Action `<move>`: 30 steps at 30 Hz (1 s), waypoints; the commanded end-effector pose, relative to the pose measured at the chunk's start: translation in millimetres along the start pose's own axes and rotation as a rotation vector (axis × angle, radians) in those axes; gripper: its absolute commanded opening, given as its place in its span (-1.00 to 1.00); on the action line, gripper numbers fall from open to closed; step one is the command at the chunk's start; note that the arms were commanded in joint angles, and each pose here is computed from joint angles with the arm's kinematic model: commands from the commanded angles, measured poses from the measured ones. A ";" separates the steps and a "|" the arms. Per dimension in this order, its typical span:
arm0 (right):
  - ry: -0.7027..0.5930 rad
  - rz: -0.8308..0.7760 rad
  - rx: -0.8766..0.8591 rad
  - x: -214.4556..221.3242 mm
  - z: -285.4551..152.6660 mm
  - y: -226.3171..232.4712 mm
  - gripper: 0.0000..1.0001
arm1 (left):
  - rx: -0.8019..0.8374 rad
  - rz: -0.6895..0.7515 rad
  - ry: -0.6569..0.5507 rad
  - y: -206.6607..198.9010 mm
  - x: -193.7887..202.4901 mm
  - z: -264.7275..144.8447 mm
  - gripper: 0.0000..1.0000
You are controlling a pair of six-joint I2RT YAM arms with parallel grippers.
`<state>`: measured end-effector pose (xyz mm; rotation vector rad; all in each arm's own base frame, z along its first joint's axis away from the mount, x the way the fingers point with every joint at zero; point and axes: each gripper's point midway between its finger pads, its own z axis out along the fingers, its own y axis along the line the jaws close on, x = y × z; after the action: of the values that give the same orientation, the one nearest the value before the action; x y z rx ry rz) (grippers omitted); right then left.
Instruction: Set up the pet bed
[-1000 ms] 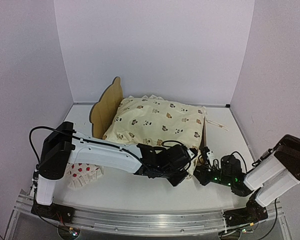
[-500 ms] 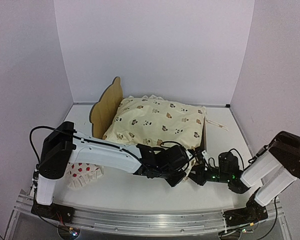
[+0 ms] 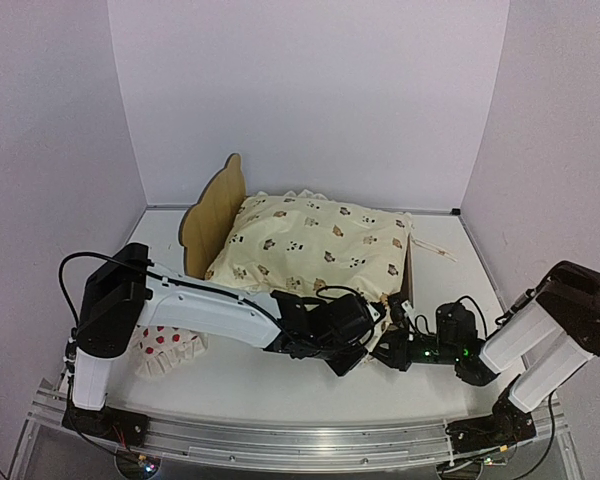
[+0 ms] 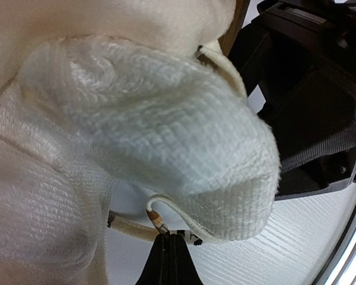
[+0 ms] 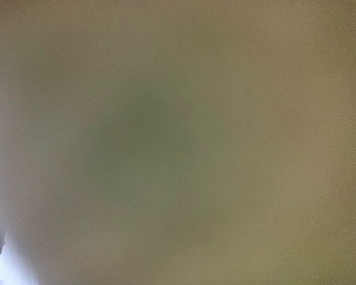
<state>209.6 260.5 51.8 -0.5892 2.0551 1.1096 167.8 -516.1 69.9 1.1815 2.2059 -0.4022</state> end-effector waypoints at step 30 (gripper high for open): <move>0.012 0.096 -0.065 -11.0 18.8 5.4 -0.04 | 0.020 -0.045 -0.024 1.3 -12.0 -18.5 -1.00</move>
<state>215.8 272.1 54.2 -0.5270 2.0917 1.1960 162.5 -506.2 55.1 1.1672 2.2655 -0.4016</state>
